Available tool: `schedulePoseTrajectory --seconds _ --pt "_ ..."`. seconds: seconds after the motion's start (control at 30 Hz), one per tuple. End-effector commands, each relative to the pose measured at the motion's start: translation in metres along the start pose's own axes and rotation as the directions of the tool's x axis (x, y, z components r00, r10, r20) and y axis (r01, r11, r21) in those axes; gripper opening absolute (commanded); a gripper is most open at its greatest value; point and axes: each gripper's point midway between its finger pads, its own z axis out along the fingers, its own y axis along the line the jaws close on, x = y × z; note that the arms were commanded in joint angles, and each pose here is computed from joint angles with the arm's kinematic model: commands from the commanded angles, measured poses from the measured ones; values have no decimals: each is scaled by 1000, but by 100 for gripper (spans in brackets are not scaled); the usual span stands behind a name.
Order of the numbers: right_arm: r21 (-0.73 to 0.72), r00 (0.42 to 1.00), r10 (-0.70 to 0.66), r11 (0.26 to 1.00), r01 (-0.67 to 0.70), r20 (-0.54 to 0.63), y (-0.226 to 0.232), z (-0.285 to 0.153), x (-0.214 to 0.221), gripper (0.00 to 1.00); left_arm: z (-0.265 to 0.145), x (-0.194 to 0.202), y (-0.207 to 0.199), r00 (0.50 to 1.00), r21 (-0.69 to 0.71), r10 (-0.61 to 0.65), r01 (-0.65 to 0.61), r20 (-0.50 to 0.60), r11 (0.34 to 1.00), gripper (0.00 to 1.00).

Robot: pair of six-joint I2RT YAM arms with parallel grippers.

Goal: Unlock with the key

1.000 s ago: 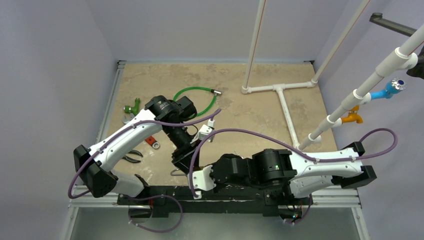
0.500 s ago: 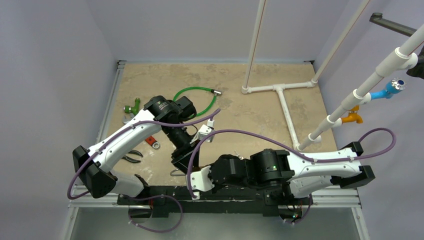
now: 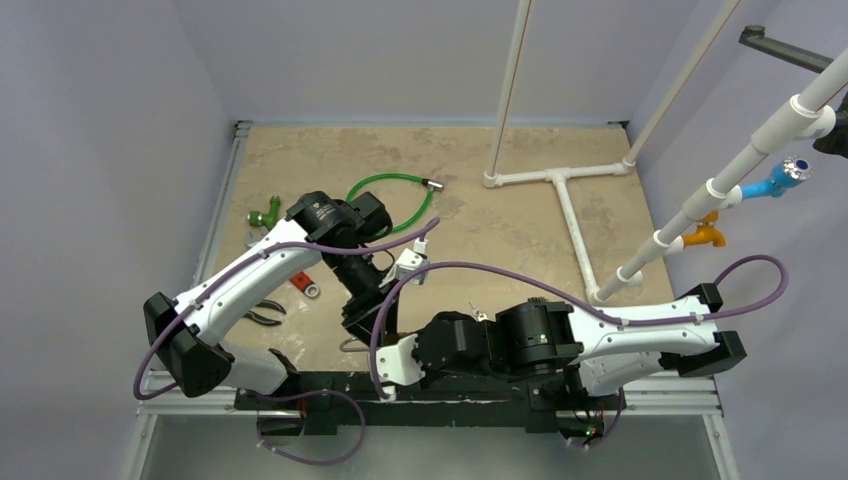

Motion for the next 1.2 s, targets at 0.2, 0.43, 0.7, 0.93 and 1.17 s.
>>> schedulePoseTrajectory --seconds 0.2,0.43,0.7,0.93,1.17 --pt "2 999 0 1000 -1 43 1 4 -13 0 -11 6 -56 992 98 -129 129 -6 987 0" --pt "29 1000 -1 1000 1 25 -2 7 -10 0 -12 6 -56 992 96 -129 129 -6 987 0" --pt "31 1000 3 1000 -4 18 -1 12 -11 0 -13 4 -57 992 92 -128 127 -3 988 0" --pt "17 998 14 1000 -15 58 -1 16 -27 0 -20 -6 -52 990 79 -134 131 46 988 0" --pt "49 997 11 999 -15 77 -7 17 -38 0 -26 -11 -26 979 -19 -182 184 94 983 0"
